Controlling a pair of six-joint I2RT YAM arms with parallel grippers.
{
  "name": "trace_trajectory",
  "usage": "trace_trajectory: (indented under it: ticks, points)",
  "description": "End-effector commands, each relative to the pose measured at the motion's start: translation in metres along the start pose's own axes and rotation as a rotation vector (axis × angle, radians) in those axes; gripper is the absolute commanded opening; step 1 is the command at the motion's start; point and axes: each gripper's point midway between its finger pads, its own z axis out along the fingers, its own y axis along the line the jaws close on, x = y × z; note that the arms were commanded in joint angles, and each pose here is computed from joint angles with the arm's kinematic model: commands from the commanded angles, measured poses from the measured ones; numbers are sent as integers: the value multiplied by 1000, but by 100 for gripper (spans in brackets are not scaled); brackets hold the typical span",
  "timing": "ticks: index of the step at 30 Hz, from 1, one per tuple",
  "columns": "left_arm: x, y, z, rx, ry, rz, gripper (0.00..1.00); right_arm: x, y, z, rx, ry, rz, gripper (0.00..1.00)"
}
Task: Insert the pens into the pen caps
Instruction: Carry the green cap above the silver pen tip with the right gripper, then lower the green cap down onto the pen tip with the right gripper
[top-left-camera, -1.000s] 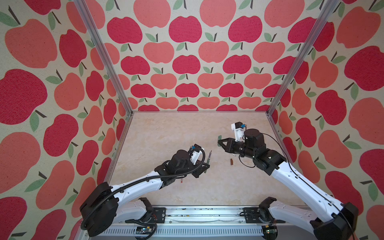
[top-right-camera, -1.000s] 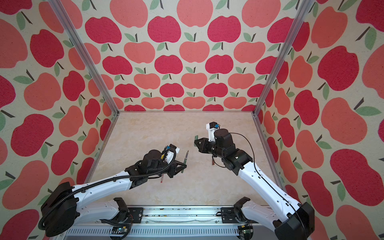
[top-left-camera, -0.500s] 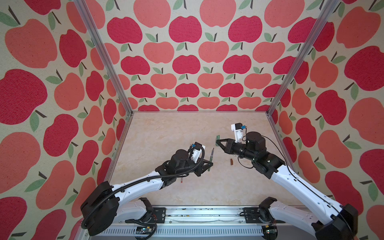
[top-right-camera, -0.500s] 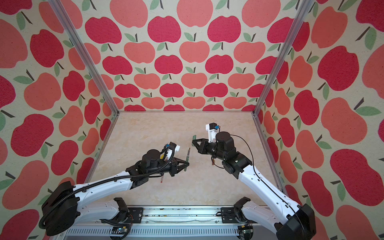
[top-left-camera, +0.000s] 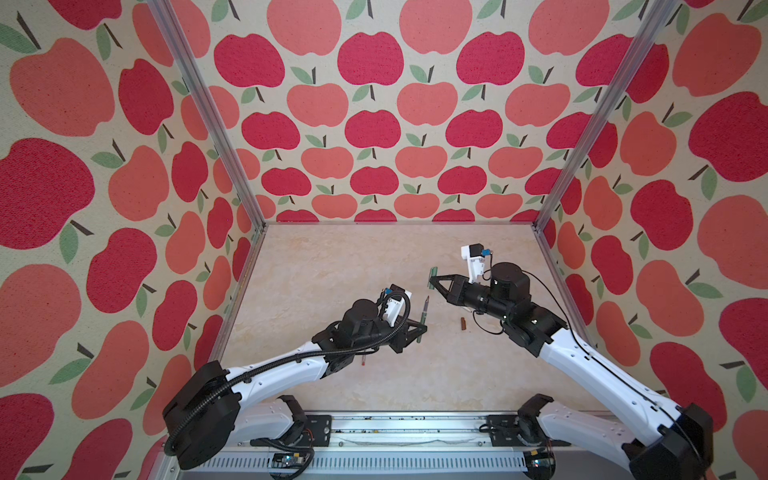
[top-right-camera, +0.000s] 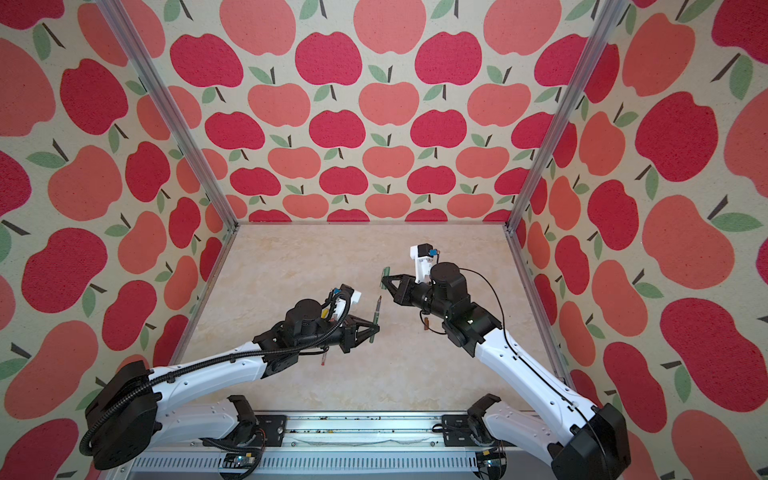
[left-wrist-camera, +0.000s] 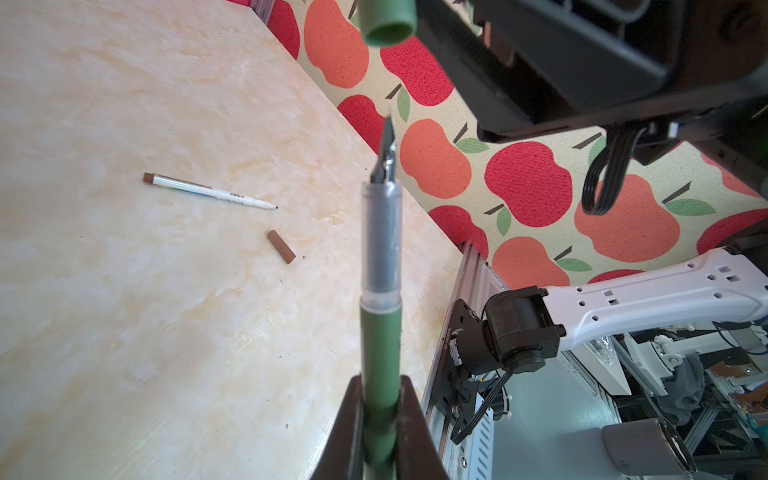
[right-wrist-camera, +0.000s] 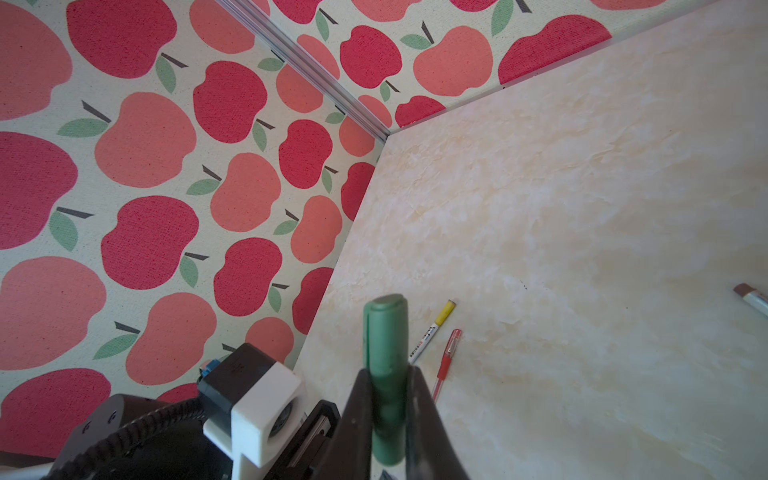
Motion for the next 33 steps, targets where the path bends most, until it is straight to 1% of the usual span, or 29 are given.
trace_trajectory:
  ticks: [1,21,33]
  points:
    - [-8,-9,1,28,-19,17,0,4,4,3,-20,11,7,14]
    - [-8,-6,1,13,-23,20,0,18,-3,6,3,42,2,14]
    - [-14,-3,-5,-22,-61,26,0,23,2,3,-4,45,-6,14]
